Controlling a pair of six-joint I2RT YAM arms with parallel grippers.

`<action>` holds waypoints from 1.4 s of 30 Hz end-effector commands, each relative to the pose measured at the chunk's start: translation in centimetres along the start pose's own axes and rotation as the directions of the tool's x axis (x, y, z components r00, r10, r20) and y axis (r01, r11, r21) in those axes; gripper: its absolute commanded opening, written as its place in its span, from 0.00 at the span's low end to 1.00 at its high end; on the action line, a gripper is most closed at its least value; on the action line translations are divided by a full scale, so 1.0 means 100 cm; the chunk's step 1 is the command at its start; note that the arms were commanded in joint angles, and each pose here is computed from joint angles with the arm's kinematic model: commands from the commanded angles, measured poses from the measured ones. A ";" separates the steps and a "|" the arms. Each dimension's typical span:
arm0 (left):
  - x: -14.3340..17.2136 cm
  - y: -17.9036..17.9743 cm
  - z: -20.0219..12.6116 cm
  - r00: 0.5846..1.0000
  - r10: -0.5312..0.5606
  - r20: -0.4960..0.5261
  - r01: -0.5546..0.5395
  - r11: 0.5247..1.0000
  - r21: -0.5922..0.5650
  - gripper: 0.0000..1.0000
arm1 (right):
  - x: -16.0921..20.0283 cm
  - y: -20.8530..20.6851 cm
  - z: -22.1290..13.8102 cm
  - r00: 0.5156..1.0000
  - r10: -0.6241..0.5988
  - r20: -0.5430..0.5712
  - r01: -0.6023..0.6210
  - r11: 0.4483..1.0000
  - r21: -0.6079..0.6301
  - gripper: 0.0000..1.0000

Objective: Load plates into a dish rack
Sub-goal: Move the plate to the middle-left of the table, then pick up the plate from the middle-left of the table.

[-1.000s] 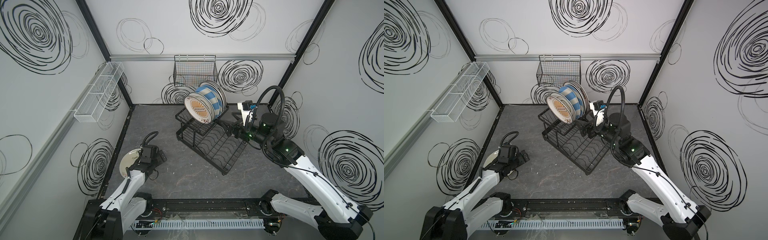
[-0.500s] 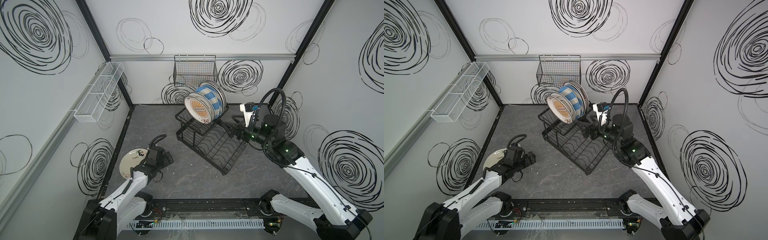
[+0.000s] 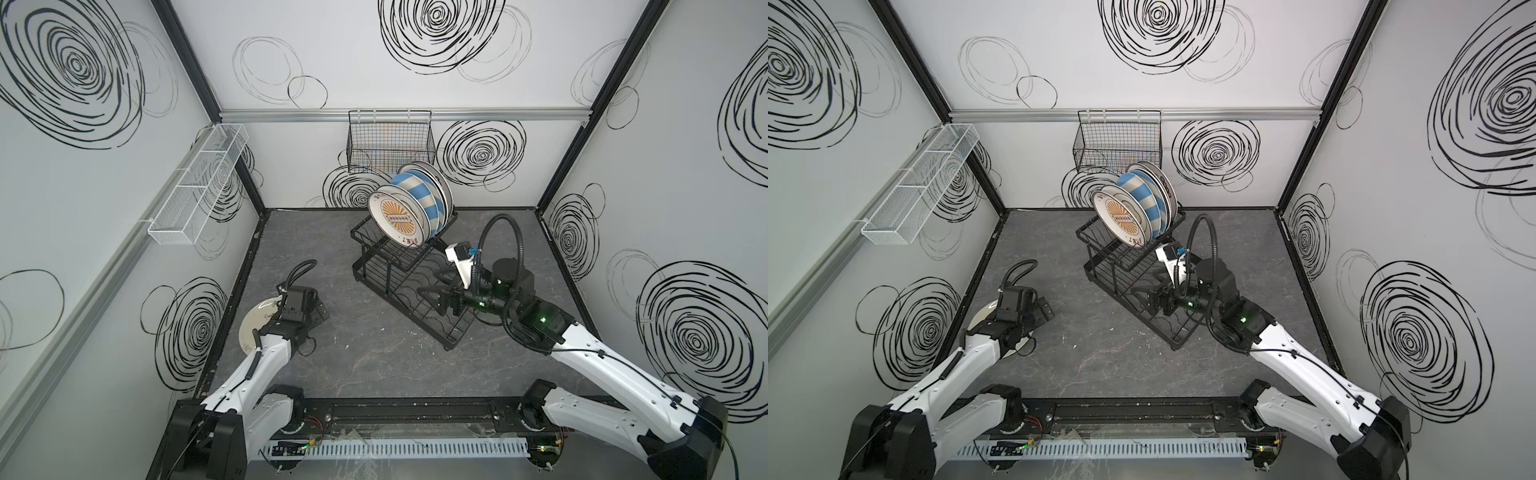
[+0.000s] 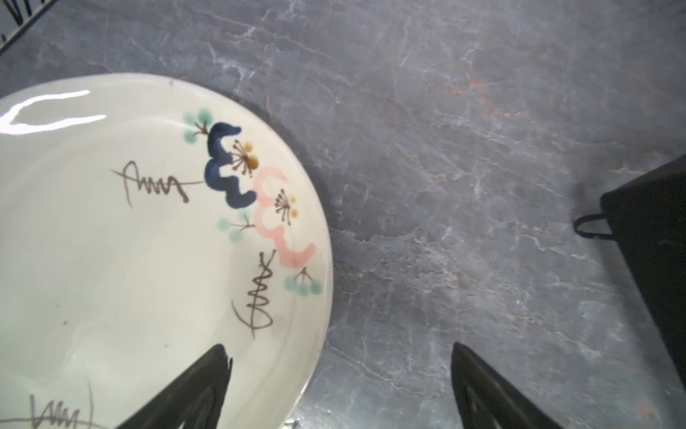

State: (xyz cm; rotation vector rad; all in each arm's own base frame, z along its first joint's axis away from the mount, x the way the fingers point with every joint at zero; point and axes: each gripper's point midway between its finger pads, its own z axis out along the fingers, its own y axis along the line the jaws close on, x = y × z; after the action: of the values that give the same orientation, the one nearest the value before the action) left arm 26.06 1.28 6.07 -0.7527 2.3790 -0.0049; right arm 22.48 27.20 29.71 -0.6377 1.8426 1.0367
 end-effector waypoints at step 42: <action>-0.066 -0.102 -0.077 0.997 0.052 0.057 -0.073 0.870 0.487 0.96 | 0.134 0.102 0.115 0.901 0.393 -0.185 -0.406 0.913 -0.038 0.78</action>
State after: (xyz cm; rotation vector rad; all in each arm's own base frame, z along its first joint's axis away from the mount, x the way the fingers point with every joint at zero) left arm 31.07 -6.50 16.24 -0.5117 2.2071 -0.5104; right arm 12.14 39.87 18.37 -0.6680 2.1488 1.2396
